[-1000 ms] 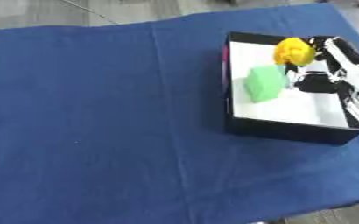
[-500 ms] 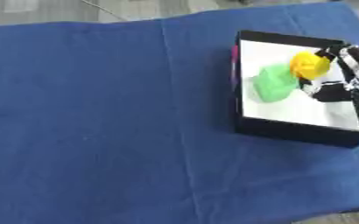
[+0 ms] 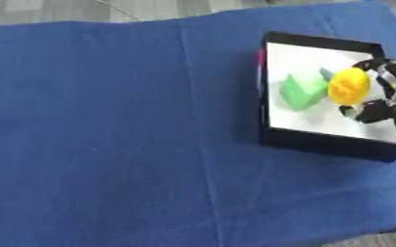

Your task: Pick up the objects with one hand, pass them to the other hand, and then place them into the box on the other side of the table.

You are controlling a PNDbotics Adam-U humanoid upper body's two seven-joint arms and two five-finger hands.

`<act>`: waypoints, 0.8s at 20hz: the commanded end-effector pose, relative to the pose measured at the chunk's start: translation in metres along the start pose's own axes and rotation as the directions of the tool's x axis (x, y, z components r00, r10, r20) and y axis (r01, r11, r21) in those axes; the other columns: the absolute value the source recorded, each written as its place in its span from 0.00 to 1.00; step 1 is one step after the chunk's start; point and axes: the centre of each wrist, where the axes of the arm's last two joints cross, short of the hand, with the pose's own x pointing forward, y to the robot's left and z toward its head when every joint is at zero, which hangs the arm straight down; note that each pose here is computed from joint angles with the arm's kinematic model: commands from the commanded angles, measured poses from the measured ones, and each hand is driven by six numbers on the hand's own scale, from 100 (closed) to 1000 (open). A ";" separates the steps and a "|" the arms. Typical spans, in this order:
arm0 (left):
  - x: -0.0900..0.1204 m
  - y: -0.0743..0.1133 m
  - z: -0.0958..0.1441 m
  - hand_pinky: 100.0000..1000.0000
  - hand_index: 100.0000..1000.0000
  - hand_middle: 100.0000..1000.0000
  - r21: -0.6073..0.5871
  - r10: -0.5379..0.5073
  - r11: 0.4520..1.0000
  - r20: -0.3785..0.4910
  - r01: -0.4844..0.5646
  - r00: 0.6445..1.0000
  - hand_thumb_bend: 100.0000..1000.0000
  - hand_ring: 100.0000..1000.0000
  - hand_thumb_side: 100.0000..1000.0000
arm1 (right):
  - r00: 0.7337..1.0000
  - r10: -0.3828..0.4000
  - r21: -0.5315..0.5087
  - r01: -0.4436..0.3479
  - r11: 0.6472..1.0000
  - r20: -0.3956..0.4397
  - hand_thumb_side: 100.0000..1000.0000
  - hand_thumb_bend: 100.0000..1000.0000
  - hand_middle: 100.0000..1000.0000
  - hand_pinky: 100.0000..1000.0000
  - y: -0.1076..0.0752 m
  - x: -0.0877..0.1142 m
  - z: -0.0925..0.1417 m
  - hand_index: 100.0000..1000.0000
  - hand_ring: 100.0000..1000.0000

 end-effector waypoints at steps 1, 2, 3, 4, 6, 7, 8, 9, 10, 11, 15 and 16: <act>0.000 0.008 -0.005 0.82 0.79 0.66 0.022 -0.020 1.000 0.023 0.019 1.000 0.09 0.64 0.37 | 0.999 -0.006 -0.058 0.009 0.998 0.050 0.00 0.28 0.82 0.93 -0.023 0.007 0.004 0.90 1.00; 0.000 0.008 -0.004 0.82 0.79 0.66 0.021 -0.021 1.000 0.022 0.020 1.000 0.08 0.64 0.37 | 0.998 -0.025 -0.076 0.030 0.997 0.066 0.00 0.26 0.83 0.93 -0.026 0.011 0.006 0.90 1.00; 0.000 0.008 -0.004 0.82 0.79 0.66 0.022 -0.022 1.000 0.020 0.022 1.000 0.08 0.64 0.37 | 0.996 -0.041 -0.096 0.049 0.994 0.081 0.00 0.25 0.83 0.93 -0.030 0.015 0.009 0.90 1.00; -0.001 0.008 -0.004 0.82 0.79 0.66 0.025 -0.023 0.999 0.018 0.023 1.000 0.07 0.64 0.37 | 0.995 -0.051 -0.119 0.062 0.991 0.091 0.00 0.25 0.83 0.93 -0.034 0.019 0.012 0.90 1.00; -0.001 0.009 -0.004 0.82 0.79 0.66 0.030 -0.026 0.999 0.016 0.026 1.000 0.07 0.64 0.37 | 0.994 -0.059 -0.171 0.075 0.982 0.095 0.00 0.24 0.84 0.93 -0.042 0.026 0.018 0.90 1.00; -0.001 0.009 -0.004 0.82 0.79 0.66 0.032 -0.027 0.999 0.016 0.026 1.000 0.07 0.64 0.37 | 0.993 -0.062 -0.195 0.081 0.978 0.098 0.00 0.23 0.84 0.93 -0.046 0.029 0.021 0.91 1.00; -0.002 0.009 -0.004 0.82 0.79 0.66 0.034 -0.027 0.999 0.015 0.026 1.000 0.07 0.64 0.37 | 0.992 -0.070 -0.214 0.091 0.973 0.106 0.00 0.20 0.85 0.94 -0.049 0.033 0.024 0.91 1.00; -0.002 0.009 -0.005 0.82 0.79 0.66 0.037 -0.026 0.999 0.013 0.026 1.000 0.07 0.64 0.37 | 0.989 -0.084 -0.230 0.110 0.967 0.120 0.00 0.16 0.85 0.94 -0.052 0.037 0.028 0.91 1.00; -0.002 0.010 -0.005 0.82 0.79 0.66 0.040 -0.026 0.999 0.012 0.025 1.000 0.07 0.63 0.37 | 0.986 -0.101 -0.241 0.131 0.962 0.136 0.00 0.11 0.85 0.94 -0.055 0.041 0.031 0.92 1.00; -0.002 0.010 -0.005 0.82 0.79 0.66 0.043 -0.025 0.999 0.011 0.025 1.000 0.06 0.63 0.37 | 0.980 -0.125 -0.248 0.161 0.955 0.155 0.00 0.02 0.86 0.95 -0.057 0.043 0.033 0.92 1.00; -0.004 0.012 -0.005 0.82 0.79 0.66 0.061 -0.028 0.998 -0.002 0.028 1.000 0.06 0.63 0.37 | 0.926 -0.266 -0.267 0.336 0.903 0.268 0.07 0.00 0.89 0.96 -0.059 0.045 0.035 0.93 1.00; -0.005 0.013 -0.005 0.82 0.79 0.66 0.066 -0.028 0.997 -0.007 0.029 1.000 0.06 0.63 0.37 | 0.909 -0.298 -0.270 0.377 0.886 0.293 0.14 0.00 0.89 0.96 -0.058 0.046 0.035 0.93 1.00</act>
